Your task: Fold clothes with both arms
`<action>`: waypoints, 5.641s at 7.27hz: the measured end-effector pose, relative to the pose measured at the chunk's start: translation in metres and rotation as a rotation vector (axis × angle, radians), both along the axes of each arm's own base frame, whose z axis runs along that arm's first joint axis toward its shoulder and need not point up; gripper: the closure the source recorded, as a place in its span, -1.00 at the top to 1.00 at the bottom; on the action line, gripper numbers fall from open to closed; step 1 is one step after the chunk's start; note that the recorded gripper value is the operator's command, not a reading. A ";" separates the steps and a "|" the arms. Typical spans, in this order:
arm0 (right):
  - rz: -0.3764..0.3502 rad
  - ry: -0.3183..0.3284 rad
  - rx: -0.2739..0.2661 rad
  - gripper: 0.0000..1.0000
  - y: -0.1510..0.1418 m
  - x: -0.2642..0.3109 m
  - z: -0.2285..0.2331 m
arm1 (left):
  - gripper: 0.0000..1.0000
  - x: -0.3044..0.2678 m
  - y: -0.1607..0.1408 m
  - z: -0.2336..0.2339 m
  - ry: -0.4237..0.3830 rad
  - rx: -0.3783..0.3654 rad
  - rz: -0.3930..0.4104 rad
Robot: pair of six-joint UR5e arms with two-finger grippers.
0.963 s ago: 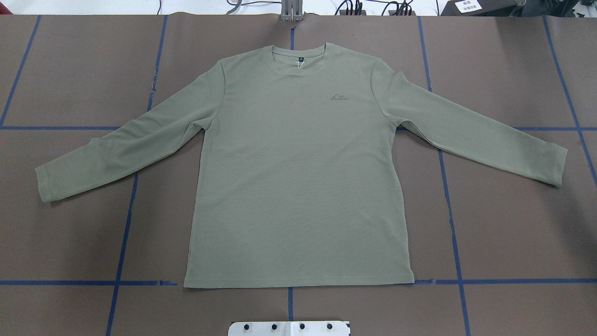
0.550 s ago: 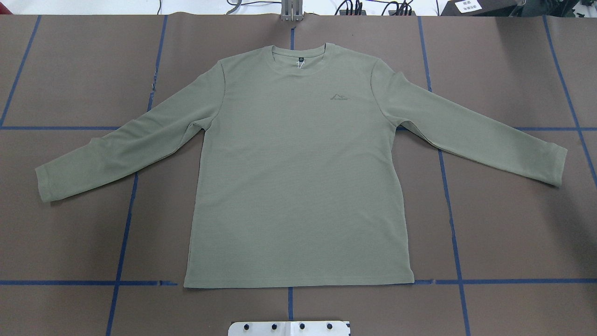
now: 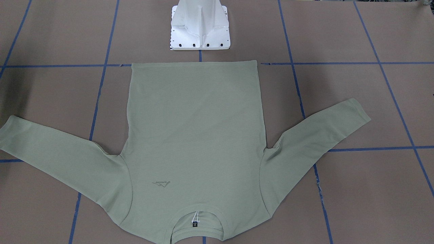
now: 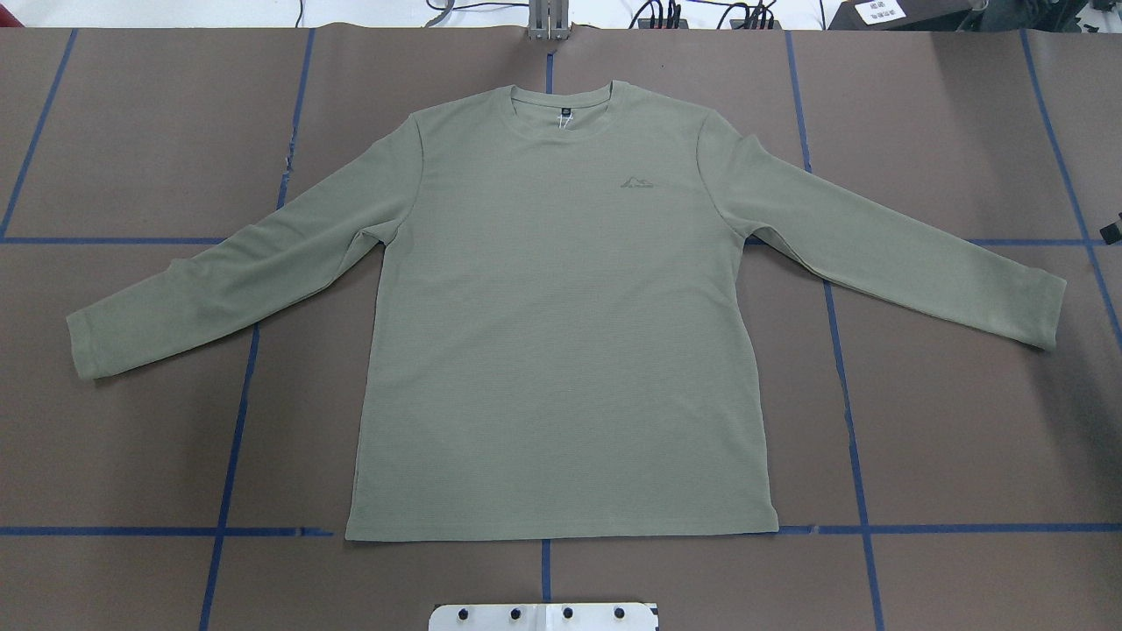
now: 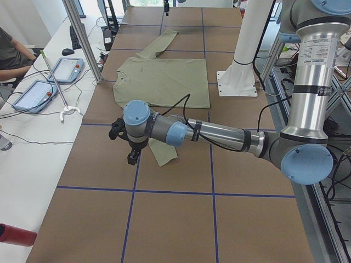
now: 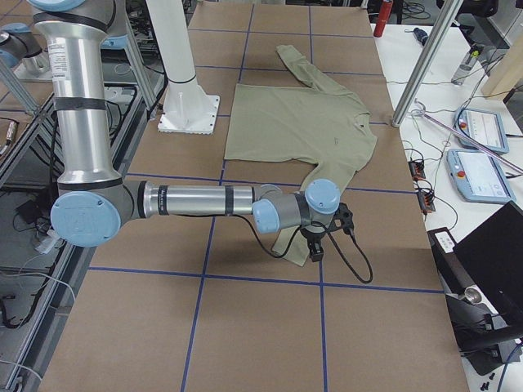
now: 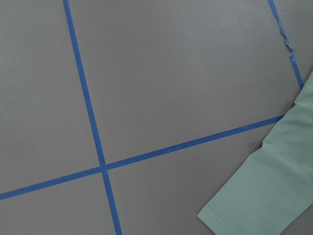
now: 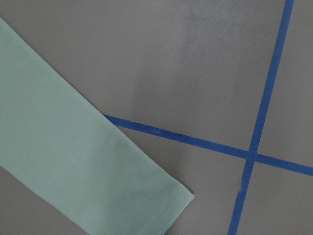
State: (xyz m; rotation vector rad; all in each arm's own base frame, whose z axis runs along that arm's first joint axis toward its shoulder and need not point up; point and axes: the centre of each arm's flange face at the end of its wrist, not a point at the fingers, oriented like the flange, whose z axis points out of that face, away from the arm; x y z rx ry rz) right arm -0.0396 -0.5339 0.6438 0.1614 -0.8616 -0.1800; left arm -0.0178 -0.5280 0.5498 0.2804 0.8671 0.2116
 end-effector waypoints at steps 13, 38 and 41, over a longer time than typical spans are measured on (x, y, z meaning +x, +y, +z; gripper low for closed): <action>-0.044 0.091 -0.104 0.99 0.026 -0.101 0.067 | 1.00 0.003 -0.002 0.026 0.008 0.019 0.008; 0.155 -0.365 0.057 -1.00 -0.099 -0.334 -0.472 | 0.99 -0.001 0.000 0.030 0.005 0.041 0.001; 0.152 -0.354 0.133 -1.00 -0.074 -0.439 -0.577 | 0.99 -0.001 0.000 0.031 0.003 0.035 -0.003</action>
